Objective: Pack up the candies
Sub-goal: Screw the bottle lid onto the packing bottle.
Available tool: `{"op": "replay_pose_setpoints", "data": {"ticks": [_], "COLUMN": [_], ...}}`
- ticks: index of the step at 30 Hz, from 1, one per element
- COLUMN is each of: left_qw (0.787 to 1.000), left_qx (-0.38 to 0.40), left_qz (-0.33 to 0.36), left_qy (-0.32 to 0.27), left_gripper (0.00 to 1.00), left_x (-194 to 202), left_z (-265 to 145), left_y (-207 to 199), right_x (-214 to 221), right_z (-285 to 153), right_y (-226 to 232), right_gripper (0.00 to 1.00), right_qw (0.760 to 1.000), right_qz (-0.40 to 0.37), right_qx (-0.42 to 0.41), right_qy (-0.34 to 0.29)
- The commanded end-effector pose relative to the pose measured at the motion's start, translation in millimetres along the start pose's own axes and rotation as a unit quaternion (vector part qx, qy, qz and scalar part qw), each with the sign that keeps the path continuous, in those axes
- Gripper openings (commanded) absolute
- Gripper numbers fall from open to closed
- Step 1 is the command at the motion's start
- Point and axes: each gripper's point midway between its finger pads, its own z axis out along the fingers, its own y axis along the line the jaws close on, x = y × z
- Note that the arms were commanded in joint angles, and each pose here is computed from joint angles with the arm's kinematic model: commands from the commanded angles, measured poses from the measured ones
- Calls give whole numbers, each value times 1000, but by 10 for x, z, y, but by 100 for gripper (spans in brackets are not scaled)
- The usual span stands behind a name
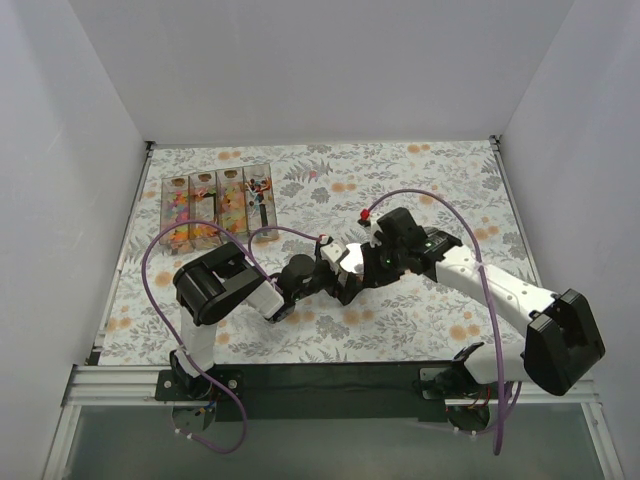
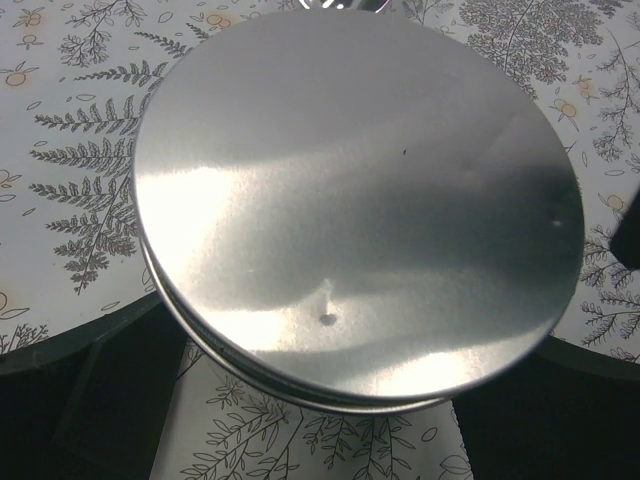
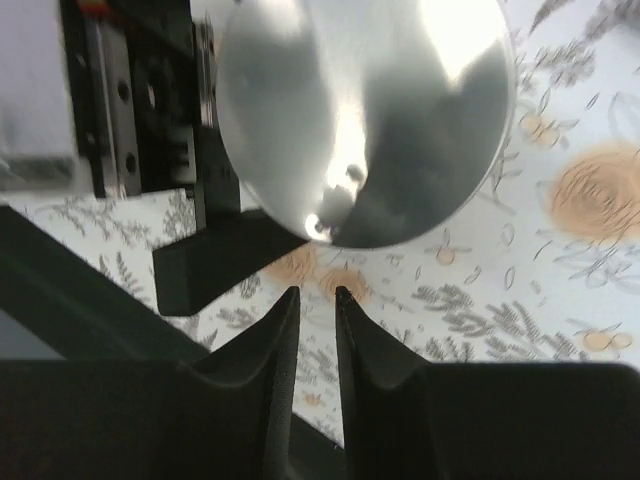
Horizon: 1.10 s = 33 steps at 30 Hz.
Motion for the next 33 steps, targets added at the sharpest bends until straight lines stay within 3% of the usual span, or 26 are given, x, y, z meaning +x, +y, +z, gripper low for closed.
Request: {"op": "replay_pose_setpoints", "data": {"ticks": [1,6,13,19,26,33], "left_qw": [997,997,997,997,996,994], "left_qx": [-26,-22,-17,-16,-21,-41], "left_qz": [-22,-23,-22,-25,-26,-27], "left_qy": [68,71,71,75,83,96], "left_gripper": [98,98,98,98,98,98], "left_x": [415,444,441,467,504,551], "left_z": [-89,-114,-110,-121,-114,-94], "left_y": [88,71,49,44,63,138], "right_x": [198,-333,-922,-1009,-809,-461], "right_z": [-91,-299,-203,29,187,203], "right_y": [26,-317,-191,-165,-91,-86], "right_gripper": [27,40,54,53,47,32], "right_qw": [999,1000,991,985,979,981], "right_qz": [27,0,-117,-146,-170,-160], "right_qx": [3,20,-57,-90,-111,-97], "right_qy": [35,-22,-38,-17,16,55]}}
